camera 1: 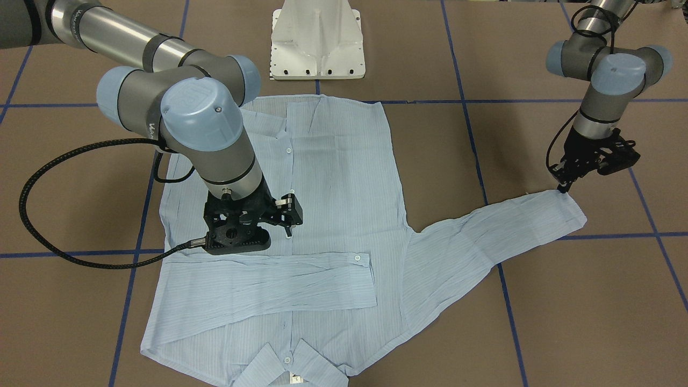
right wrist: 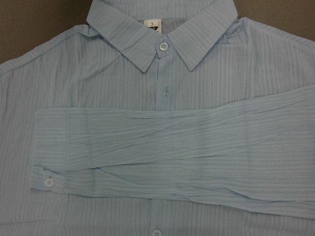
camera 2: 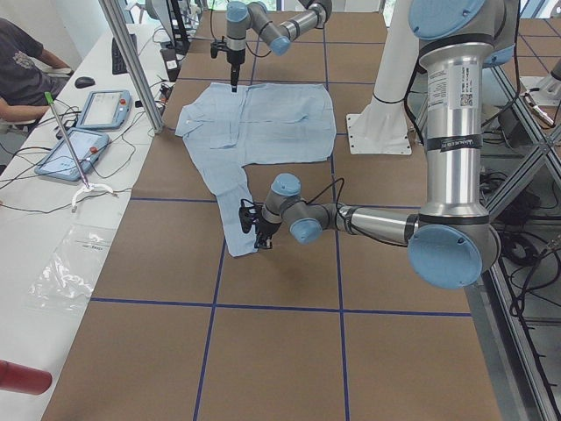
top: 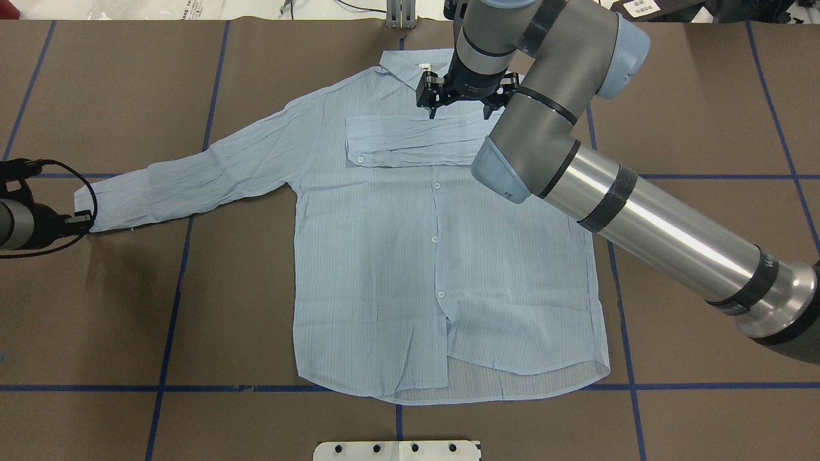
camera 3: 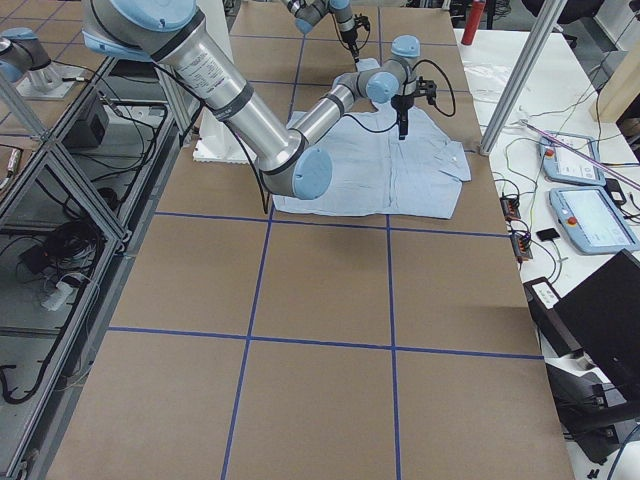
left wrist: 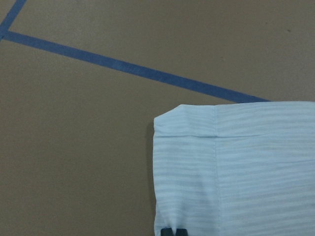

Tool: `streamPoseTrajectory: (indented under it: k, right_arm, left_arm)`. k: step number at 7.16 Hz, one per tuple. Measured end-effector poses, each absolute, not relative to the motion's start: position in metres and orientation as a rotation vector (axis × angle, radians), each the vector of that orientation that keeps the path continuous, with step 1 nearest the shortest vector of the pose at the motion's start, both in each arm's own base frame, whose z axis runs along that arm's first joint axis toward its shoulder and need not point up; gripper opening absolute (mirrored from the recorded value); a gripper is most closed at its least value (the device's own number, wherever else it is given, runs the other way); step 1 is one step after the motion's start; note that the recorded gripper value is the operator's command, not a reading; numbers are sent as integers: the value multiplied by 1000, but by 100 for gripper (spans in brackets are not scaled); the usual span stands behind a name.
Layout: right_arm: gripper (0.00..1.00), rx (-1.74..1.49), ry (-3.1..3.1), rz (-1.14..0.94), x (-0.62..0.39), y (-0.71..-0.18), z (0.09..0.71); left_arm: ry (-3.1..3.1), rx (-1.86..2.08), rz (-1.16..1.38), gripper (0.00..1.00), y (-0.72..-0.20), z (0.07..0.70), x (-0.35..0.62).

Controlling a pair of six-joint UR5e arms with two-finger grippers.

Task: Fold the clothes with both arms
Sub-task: 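Grasp the other sleeve cuff with the left gripper while the right arm withdraws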

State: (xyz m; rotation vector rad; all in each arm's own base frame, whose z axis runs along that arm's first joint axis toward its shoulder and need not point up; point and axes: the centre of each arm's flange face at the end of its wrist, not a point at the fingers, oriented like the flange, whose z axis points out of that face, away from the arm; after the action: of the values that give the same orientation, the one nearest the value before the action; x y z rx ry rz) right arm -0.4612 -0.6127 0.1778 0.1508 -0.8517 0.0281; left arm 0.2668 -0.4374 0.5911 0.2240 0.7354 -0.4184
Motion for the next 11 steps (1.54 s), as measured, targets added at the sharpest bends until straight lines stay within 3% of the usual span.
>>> streamPoseTrajectory:
  k: [2,4,7,11]
  right_arm:
    - [100,149,-856,30,-447,-603,194]
    - [100,143,-842,37,-397,-583,249]
    - [100,161,-748,-61,-316,-569,351]
    - [100,124,-696,-190,-204,-555,471]
  left_arm:
    - [779,251,-413,0,-438,558,265]
    - [806,267,-417,0,-456,487,279]
    - [830,232,-501,0,-512,324,343]
    - [1061,80,-712,0,-543,111,468]
